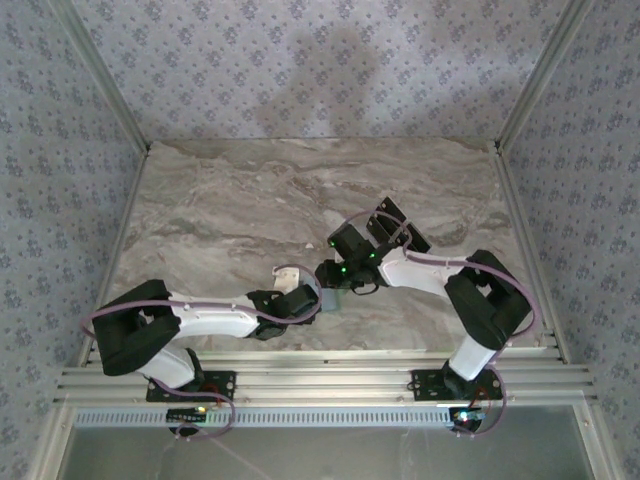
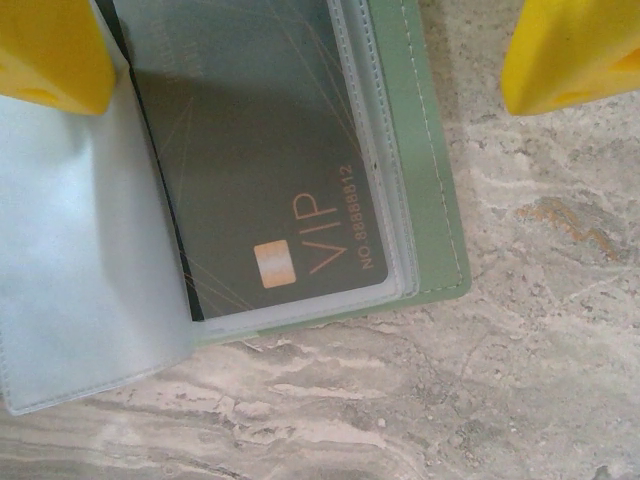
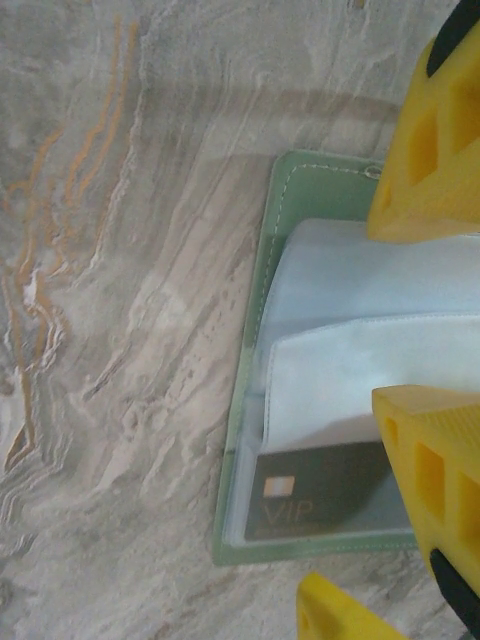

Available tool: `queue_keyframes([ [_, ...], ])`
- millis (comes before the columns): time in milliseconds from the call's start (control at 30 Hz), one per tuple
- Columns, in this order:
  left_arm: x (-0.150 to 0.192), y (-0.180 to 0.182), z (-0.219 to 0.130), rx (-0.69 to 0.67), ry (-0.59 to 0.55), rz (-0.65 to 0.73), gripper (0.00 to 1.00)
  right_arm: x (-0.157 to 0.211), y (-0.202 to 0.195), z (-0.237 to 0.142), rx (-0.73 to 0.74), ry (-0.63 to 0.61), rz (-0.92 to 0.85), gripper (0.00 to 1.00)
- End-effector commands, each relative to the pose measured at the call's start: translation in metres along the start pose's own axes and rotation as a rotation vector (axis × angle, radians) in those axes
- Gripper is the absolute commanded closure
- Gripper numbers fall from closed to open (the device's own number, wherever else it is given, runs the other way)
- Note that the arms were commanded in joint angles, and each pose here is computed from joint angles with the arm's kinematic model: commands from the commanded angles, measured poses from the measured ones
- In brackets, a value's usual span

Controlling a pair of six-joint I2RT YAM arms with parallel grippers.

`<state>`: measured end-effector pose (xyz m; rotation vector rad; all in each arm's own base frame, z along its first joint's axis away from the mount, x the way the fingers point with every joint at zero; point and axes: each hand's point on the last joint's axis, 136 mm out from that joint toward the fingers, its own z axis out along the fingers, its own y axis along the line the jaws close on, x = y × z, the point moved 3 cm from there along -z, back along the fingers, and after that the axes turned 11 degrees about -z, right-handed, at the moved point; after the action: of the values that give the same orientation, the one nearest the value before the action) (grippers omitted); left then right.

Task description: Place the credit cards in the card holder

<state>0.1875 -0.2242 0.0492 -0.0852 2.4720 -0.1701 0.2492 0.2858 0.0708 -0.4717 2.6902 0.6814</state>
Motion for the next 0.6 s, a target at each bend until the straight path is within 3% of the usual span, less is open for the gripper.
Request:
queue_keyframes([
  [0,0.001,0.002,0.000,-0.029,0.000,0.016,0.01,0.008,0.000,0.010,-0.007,0.029,0.014,0.56],
  [567,0.001,0.003,-0.001,-0.027,-0.002,0.014,0.01,0.009,0.024,0.021,-0.046,0.050,-0.031,0.56],
])
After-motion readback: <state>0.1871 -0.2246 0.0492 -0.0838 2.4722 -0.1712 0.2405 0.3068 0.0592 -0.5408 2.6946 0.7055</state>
